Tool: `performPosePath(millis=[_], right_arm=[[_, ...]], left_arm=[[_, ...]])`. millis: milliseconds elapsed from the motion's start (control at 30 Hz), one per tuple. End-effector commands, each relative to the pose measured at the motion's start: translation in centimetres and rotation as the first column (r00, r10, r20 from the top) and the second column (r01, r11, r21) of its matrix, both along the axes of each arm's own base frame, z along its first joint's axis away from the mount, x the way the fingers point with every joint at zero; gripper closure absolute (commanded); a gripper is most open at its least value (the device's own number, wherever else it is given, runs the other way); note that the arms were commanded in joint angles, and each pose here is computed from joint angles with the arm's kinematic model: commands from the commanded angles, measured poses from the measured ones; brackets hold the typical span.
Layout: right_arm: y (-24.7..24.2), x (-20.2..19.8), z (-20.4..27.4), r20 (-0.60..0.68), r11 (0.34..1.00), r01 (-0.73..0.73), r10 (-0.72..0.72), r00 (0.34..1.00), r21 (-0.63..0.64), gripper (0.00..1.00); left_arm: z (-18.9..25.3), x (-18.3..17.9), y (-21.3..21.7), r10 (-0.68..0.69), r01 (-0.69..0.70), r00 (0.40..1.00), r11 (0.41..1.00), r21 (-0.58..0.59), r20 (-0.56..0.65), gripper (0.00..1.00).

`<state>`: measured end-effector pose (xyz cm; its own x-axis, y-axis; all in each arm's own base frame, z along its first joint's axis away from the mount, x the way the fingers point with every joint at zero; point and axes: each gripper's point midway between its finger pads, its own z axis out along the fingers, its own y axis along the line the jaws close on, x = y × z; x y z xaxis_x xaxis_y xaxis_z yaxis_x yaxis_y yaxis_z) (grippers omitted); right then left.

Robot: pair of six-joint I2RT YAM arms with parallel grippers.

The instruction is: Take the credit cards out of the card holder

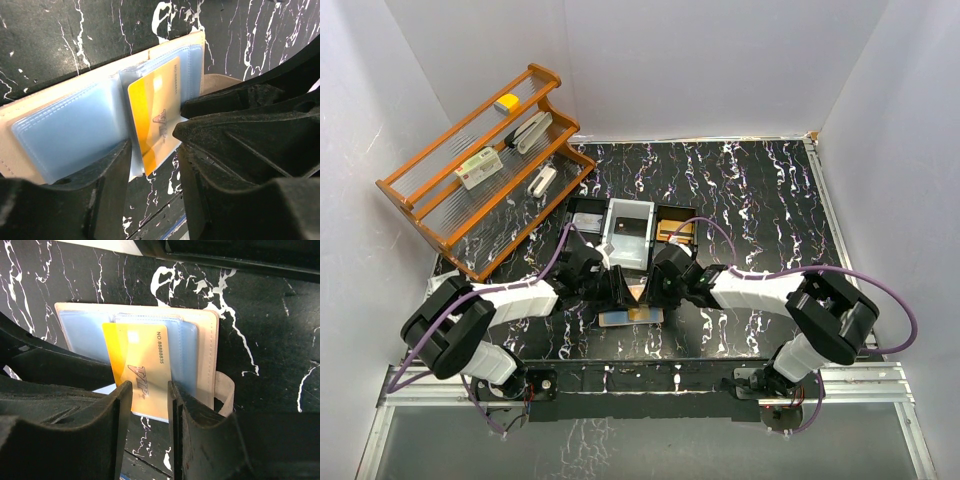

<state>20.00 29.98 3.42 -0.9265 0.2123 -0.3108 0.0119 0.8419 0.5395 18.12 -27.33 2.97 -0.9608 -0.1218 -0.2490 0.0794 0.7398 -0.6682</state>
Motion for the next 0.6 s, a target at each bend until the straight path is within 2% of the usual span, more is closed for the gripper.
performPosePath(millis=[0,133,333,467,567], right_arm=[[-1.4,-1.6,-2.3,-0.060,0.999,0.002,-0.005,0.998,-0.049,0.66],[-1.7,-1.6,-2.6,-0.062,0.998,0.010,-0.014,0.998,-0.061,0.66],[-1.7,-1.4,-2.6,-0.061,0.997,0.009,-0.014,0.998,-0.071,0.67],[-1.8,-1.4,-2.6,-0.060,0.997,0.009,-0.014,0.998,-0.082,0.67],[-1.8,-1.4,-2.6,-0.059,0.996,0.007,-0.012,0.998,-0.089,0.67]], left_arm=[[0.4,-0.2,-1.1,0.007,-0.009,1.000,0.997,-0.083,-0.023,0.62],[0.7,0.0,-1.0,0.032,-0.033,0.999,0.996,-0.085,-0.019,0.69],[0.9,0.0,-0.5,0.051,-0.051,0.999,0.996,-0.073,-0.008,0.83],[0.8,0.0,0.3,0.067,-0.067,0.998,0.997,-0.039,0.002,0.99],[1.0,0.0,0.8,0.072,-0.072,0.997,0.997,-0.019,0.014,1.00]])
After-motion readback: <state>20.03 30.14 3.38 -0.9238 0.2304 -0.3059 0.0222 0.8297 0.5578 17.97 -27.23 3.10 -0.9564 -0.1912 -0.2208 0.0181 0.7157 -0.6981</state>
